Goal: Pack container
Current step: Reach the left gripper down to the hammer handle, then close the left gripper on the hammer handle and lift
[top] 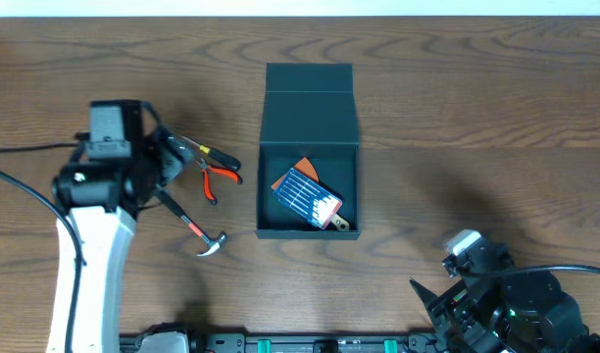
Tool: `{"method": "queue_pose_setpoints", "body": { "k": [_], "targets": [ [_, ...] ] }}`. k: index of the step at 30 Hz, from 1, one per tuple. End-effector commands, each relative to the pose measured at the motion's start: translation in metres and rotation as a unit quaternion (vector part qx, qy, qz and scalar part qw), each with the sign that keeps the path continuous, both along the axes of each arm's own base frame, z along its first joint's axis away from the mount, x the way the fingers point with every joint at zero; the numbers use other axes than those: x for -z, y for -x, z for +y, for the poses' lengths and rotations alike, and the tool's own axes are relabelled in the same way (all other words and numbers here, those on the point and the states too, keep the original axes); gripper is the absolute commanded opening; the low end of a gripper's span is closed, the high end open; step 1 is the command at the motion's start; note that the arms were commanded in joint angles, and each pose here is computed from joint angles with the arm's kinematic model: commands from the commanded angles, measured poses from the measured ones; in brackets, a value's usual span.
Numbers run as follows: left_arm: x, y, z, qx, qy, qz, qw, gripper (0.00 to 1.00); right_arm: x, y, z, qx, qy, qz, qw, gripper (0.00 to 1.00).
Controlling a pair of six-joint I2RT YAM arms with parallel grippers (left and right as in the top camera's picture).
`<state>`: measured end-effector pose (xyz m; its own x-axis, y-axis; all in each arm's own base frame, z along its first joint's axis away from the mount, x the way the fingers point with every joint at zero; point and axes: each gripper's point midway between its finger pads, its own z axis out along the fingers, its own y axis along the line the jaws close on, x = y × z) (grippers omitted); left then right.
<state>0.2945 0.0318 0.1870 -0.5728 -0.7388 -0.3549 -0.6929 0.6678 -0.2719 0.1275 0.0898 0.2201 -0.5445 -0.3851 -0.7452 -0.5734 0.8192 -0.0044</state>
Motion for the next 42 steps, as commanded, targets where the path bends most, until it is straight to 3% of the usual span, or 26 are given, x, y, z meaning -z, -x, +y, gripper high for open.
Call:
{"method": "queue_pose_setpoints", "body": {
  "k": [1, 15, 23, 36, 42],
  "targets": [
    [0.012, 0.005, 0.013, -0.061, 0.059, 0.013, 0.996, 0.99, 0.000, -0.001, -0.003, 0.012, -0.002, 0.000, 1.000, 0.99],
    [0.128, 0.019, 0.007, -0.067, 0.102, 0.117, 0.986, 0.99, 0.000, -0.001, -0.003, 0.013, -0.002, 0.000, 1.000, 0.99],
    [0.168, 0.031, 0.003, -0.069, 0.116, 0.191, 0.972, 1.00, 0.000, -0.001, -0.003, 0.013, -0.002, 0.000, 1.000, 0.99],
    [0.198, 0.042, -0.004, -0.067, 0.135, 0.248, 0.957, 0.92, 0.000, -0.001, -0.003, 0.013, -0.002, 0.000, 1.000, 0.99],
    [0.201, 0.044, -0.004, -0.068, 0.136, 0.255, 0.955, 0.77, 0.000, -0.001, -0.003, 0.013, -0.002, 0.000, 1.000, 0.99]
  ]
}}
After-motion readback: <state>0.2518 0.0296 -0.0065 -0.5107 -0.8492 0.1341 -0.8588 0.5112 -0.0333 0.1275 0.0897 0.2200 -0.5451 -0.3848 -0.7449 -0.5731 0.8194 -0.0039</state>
